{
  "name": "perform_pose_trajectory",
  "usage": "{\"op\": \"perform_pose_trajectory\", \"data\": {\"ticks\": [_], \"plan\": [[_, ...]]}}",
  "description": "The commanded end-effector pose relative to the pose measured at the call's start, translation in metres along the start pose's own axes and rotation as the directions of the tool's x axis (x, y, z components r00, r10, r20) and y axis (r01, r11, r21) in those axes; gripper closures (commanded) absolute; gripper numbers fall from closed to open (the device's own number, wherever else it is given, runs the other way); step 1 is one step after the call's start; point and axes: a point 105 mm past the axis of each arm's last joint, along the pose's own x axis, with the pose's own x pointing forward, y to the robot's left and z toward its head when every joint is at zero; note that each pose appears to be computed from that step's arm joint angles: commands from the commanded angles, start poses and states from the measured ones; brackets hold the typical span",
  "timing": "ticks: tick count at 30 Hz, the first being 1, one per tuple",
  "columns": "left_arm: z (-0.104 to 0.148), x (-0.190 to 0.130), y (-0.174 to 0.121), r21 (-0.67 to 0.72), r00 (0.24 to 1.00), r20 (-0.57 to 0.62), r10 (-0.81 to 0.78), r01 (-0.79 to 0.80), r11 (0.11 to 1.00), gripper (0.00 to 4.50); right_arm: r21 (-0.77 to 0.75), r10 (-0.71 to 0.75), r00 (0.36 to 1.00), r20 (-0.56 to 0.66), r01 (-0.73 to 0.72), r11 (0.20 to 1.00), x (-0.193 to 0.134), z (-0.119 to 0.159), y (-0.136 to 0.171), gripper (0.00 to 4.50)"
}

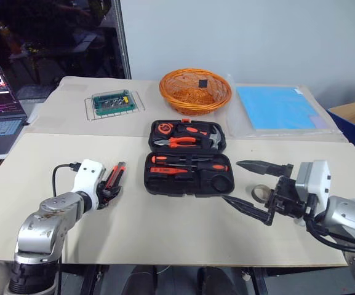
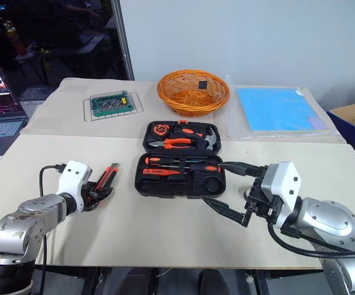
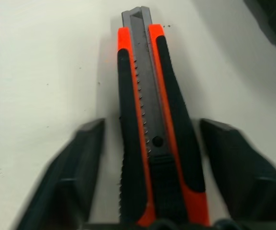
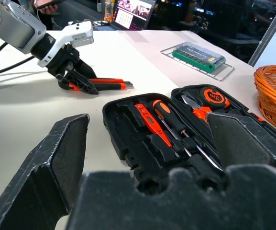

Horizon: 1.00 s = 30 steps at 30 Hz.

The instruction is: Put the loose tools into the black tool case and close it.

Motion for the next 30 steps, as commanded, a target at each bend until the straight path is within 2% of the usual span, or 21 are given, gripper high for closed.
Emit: {"op": "perform_pose_trajectory", "data": {"ticks": [1, 3, 5, 7, 10, 12, 14, 16, 17, 20, 27, 30], "plan": [[0.034, -0.009, -0.01, 0.037, 0.976, 0.202, -0.079, 0.073, 0.997, 2.81, -0.052, -0.02, 0.999, 0.033, 0.021, 0.998, -0.002, 0.011, 0.0, 0.0], [0.061, -0.022, -0.027, 0.147, 0.921, 0.305, -0.243, 0.207, 0.967, 2.81, -0.045, -0.039, 0.999, 0.031, 0.041, 0.998, -0.004, 0.011, 0.0, 0.0], [0.079, -0.032, -0.047, 0.27, 0.847, 0.311, -0.431, 0.356, 0.895, 2.81, -0.034, -0.065, 0.998, 0.024, 0.066, 0.997, -0.009, 0.01, 0.001, 0.0], [0.089, -0.035, -0.067, 0.391, 0.766, 0.221, -0.603, 0.497, 0.774, 2.81, -0.028, -0.081, 0.997, -0.005, 0.081, 0.996, -0.017, 0.007, 0.003, 0.0], [0.098, -0.031, -0.092, 0.502, 0.652, 0.065, -0.756, 0.633, 0.589, 2.81, -0.014, -0.082, 0.995, -0.056, 0.082, 0.997, -0.03, 0.003, 0.01, 0.0], [0.101, -0.019, -0.106, 0.606, 0.607, -0.05, -0.793, 0.65, 0.459, 2.81, -0.009, -0.095, 0.991, -0.092, 0.094, 0.996, -0.041, 0.001, 0.012, 0.0], [0.106, 0.0, -0.121, 0.606, 0.561, -0.133, -0.817, 0.699, 0.381, 2.81, -0.018, -0.121, 0.985, -0.126, 0.12, 0.993, -0.052, 0.002, 0.012, 0.0], [0.101, 0.014, -0.129, 0.689, 0.556, -0.229, -0.799, 0.672, 0.27, 2.81, -0.03, -0.133, 0.979, -0.155, 0.13, 0.991, -0.06, 0.004, 0.014, 0.0], [0.098, 0.018, -0.13, 0.695, 0.549, -0.257, -0.795, 0.677, 0.242, 2.81, -0.034, -0.136, 0.977, -0.162, 0.133, 0.991, -0.062, 0.005, 0.014, 0.0], [0.097, 0.039, -0.132, 0.723, 0.59, -0.289, -0.754, 0.651, 0.232, 2.81, -0.041, -0.146, 0.973, -0.179, 0.141, 0.989, -0.066, 0.009, 0.019, 0.0], [0.081, 0.05, -0.133, 0.685, 0.562, -0.394, -0.727, 0.707, 0.176, 2.81, -0.042, -0.156, 0.973, -0.17, 0.151, 0.988, -0.062, 0.017, 0.024, 0.0], [0.075, 0.051, -0.131, 0.646, 0.557, -0.425, -0.714, 0.739, 0.193, 2.81, -0.043, -0.162, 0.972, -0.171, 0.157, 0.987, -0.061, 0.017, 0.024, 0.0]]}}
